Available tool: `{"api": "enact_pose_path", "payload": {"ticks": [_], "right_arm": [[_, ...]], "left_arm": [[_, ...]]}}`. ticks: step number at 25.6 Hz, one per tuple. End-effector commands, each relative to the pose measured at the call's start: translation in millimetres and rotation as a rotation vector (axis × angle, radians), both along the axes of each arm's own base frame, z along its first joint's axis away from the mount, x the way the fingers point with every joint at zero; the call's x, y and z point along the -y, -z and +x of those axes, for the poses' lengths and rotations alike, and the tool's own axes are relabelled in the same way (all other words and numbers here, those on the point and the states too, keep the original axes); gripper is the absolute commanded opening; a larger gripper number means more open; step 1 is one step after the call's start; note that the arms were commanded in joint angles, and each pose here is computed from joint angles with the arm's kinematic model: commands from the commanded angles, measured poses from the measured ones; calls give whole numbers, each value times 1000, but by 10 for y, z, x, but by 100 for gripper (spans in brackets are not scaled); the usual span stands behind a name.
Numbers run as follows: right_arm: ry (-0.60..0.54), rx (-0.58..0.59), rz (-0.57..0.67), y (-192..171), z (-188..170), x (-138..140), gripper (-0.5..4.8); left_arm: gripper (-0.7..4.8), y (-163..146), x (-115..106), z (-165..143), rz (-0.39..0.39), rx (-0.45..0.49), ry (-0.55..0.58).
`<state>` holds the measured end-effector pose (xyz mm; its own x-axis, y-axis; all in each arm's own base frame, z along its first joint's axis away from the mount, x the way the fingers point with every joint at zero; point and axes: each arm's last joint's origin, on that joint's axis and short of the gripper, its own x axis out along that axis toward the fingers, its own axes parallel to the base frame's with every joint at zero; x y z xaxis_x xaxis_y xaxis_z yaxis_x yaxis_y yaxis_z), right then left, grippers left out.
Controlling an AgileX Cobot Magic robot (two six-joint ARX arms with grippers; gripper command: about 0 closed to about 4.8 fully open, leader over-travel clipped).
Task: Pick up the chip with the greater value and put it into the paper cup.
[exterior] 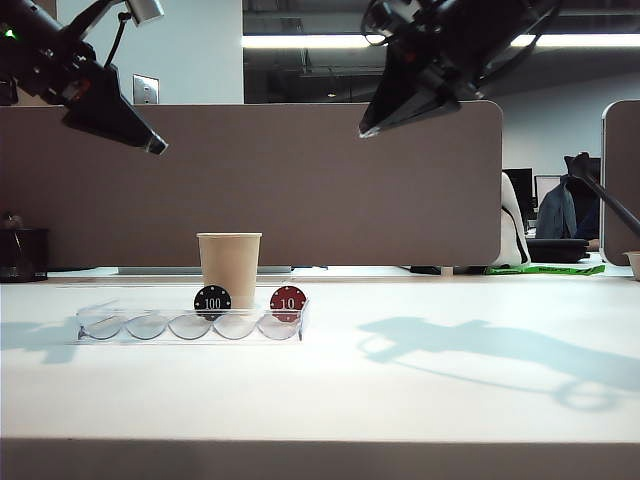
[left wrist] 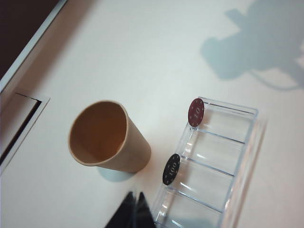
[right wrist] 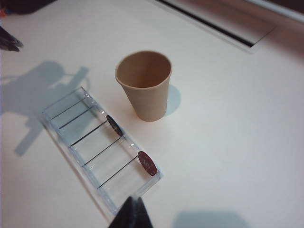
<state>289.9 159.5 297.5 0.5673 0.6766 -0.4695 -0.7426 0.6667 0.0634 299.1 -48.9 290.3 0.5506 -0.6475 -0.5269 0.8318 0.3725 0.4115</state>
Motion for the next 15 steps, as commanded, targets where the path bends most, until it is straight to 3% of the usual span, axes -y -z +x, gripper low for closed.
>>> {"api": "enact_pose_path", "payload": {"ticks": [1, 10, 15], "right_arm": [[-7, -21, -2, -12, 136, -78, -6], [-16, -55, -25, 56, 203, -167, -6], [-39, -71, -29, 78, 172, -219, -6]], "left_arm": [[-6, 58, 4, 30, 15, -14, 21], [-5, 432, 94, 229, 51, -110, 68], [-5, 514, 109, 300, 52, -112, 69]]}}
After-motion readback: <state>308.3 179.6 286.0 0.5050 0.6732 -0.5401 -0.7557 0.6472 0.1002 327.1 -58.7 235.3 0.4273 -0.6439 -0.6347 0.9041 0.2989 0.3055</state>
